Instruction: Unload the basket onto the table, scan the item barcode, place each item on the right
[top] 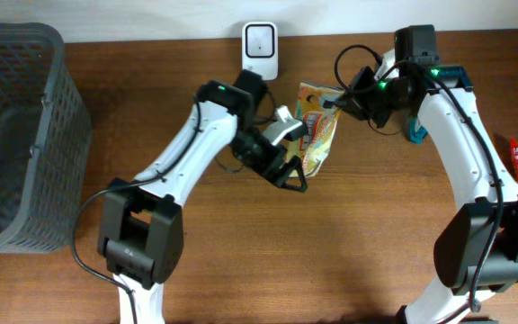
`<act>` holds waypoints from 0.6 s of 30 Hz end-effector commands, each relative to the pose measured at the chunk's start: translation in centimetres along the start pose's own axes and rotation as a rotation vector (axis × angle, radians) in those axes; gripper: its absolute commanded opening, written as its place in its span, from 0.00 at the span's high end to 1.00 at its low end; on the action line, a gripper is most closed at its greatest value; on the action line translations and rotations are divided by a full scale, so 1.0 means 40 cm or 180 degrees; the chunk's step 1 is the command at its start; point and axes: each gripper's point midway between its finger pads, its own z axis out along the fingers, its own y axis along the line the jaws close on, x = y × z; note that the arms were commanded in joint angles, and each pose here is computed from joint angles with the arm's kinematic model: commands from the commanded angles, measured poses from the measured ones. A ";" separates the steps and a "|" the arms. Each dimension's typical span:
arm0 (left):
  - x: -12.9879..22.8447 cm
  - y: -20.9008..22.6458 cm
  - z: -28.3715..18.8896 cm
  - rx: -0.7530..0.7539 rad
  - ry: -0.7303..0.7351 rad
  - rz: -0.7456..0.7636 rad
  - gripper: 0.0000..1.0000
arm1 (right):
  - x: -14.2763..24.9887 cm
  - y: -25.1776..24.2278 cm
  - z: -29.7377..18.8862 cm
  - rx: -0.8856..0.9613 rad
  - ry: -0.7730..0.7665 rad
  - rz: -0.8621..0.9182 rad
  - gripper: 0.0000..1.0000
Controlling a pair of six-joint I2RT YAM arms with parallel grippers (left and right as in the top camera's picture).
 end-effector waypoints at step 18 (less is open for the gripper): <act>-0.115 -0.015 0.002 -0.2554 -0.0440 0.0184 0.01 | -0.020 -0.035 0.011 0.0225 -0.0098 0.0074 0.96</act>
